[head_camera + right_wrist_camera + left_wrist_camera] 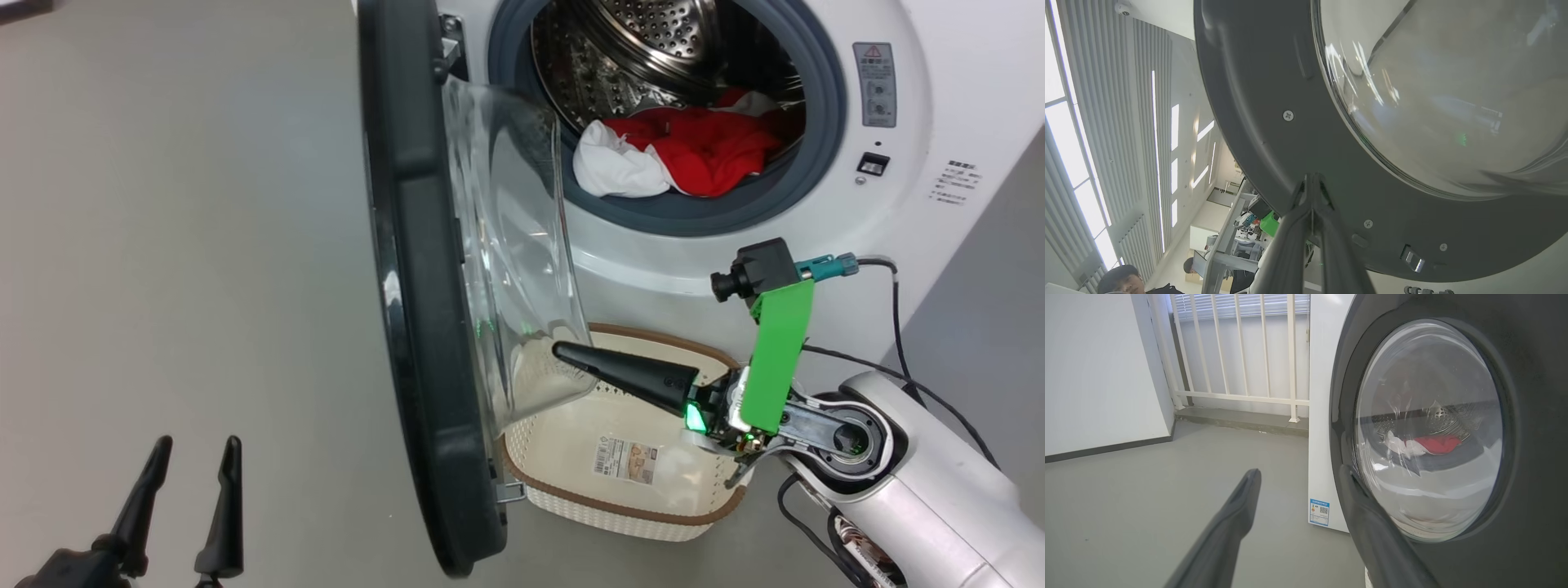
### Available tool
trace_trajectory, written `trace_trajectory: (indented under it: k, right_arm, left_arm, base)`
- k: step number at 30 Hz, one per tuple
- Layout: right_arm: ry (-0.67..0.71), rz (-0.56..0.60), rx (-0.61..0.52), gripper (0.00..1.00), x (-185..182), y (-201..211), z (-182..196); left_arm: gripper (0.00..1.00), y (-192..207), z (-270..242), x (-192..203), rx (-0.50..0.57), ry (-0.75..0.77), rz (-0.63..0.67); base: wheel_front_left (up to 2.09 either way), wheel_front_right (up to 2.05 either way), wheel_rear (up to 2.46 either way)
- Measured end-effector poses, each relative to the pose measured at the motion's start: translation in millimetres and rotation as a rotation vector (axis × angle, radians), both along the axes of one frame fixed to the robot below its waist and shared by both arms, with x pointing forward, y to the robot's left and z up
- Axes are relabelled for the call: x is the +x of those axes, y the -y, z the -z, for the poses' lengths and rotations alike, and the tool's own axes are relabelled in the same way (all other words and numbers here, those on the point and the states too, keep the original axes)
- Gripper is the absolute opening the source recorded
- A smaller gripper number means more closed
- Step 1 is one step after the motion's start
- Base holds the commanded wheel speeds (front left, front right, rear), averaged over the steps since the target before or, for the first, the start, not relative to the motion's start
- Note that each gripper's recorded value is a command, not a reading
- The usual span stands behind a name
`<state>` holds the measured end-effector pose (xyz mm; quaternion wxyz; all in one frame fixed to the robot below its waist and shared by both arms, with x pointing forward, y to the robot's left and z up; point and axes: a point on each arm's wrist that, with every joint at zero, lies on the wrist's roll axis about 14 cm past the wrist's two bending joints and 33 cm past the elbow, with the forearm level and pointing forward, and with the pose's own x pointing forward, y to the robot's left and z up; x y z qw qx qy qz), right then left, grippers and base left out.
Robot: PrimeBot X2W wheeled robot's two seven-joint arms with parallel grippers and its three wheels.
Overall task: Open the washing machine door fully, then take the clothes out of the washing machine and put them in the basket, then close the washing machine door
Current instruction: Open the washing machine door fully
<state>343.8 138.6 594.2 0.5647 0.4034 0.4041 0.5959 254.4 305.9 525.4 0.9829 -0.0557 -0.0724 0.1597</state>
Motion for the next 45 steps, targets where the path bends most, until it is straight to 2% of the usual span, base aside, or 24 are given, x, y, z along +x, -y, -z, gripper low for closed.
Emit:
trace_trajectory:
  k: [5,9,14,28,35,39,45]
  right_arm:
    - [0.098,0.110,0.005,1.00,16,14,-6]
    - [0.211,0.251,0.018,1.00,33,24,-12]
    - [0.319,0.432,-0.044,1.00,55,49,7]
    - [0.596,0.804,-0.035,1.00,79,100,13]
    - [0.744,0.927,-0.124,1.00,89,123,30]
    - [0.760,1.008,-0.122,1.00,91,133,26]
    - [0.790,1.057,-0.166,1.00,86,141,35]
  left_arm:
    - [1.00,3,-1,6,0.001,0.003,0.017]
    - [1.00,5,-2,9,0.002,0.005,0.025]
    - [1.00,4,-5,9,0.006,0.017,0.025]
    - [1.00,5,-6,10,0.007,0.023,0.034]
    - [1.00,7,-7,12,0.007,0.024,0.039]
    - [1.00,7,-6,14,0.006,0.023,0.042]
    - [1.00,9,-6,16,0.003,0.024,0.044]
  base:
    - [0.00,0.00,0.00]
    - [0.00,0.00,0.00]
    - [0.00,0.00,0.00]
    - [0.00,0.00,0.00]
    - [0.00,0.00,0.00]
    - [0.00,0.00,0.00]
    - [0.00,0.00,0.00]
